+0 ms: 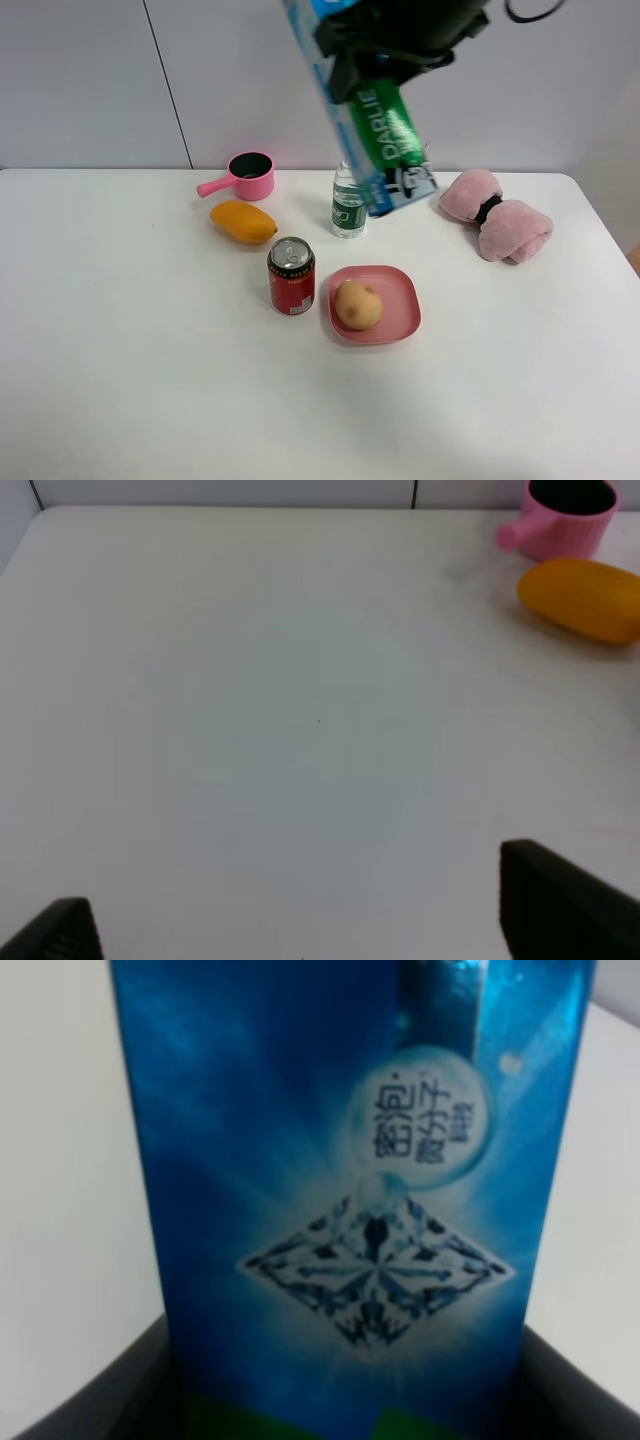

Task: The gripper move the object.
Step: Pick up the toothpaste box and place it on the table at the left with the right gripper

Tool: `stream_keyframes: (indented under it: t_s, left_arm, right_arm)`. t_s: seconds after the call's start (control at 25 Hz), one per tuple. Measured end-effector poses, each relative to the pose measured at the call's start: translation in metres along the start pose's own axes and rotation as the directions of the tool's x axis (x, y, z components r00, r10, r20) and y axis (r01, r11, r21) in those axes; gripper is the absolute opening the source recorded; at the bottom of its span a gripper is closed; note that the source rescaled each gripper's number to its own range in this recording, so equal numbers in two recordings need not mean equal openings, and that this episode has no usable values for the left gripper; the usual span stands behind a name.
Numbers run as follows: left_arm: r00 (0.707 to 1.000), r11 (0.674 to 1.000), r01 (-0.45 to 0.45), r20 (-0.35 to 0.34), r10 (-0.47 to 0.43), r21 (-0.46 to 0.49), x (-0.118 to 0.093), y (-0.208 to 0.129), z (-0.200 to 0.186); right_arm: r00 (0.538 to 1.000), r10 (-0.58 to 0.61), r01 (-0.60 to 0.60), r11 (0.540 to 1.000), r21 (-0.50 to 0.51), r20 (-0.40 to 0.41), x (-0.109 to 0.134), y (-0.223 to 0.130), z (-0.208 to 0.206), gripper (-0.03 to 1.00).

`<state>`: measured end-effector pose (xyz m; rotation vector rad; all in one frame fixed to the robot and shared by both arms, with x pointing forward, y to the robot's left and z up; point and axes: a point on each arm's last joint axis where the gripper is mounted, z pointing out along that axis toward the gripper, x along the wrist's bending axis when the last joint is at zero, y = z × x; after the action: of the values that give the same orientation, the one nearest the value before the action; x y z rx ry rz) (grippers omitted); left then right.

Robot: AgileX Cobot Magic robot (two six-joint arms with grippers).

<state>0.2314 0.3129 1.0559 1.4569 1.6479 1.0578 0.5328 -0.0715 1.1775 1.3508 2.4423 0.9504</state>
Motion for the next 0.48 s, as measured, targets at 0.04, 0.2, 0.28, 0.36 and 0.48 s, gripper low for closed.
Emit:
stream_keyframes:
  t_s: [0.04,0.2,0.28,0.36,0.48]
  left_arm:
    - [1.0,1.0,0.0,0.0,0.0,0.0,0.0,0.0,0.0]
    - [1.0,1.0,0.0,0.0,0.0,0.0,0.0,0.0,0.0]
    - [1.0,1.0,0.0,0.0,0.0,0.0,0.0,0.0,0.0]
    - [1.0,1.0,0.0,0.0,0.0,0.0,0.0,0.0,0.0]
    - [1.0,1.0,0.0,0.0,0.0,0.0,0.0,0.0,0.0]
  right_arm:
    - [1.0,0.006,-0.005,1.0,0.005,-0.024,0.014,0.004,0.009,0.0]
    - [0.992,0.033,-0.024,0.997,0.074,-0.124,0.059,0.01,0.059,0.0]
    - [0.986,0.035,-0.016,0.993,0.117,-0.162,0.078,0.008,0.086,0.0]
    - [0.982,0.017,0.013,0.987,0.159,-0.187,0.098,0.002,0.113,0.0]
    - [0.978,-0.009,0.05,0.981,0.189,-0.211,0.122,-0.01,0.147,0.0]
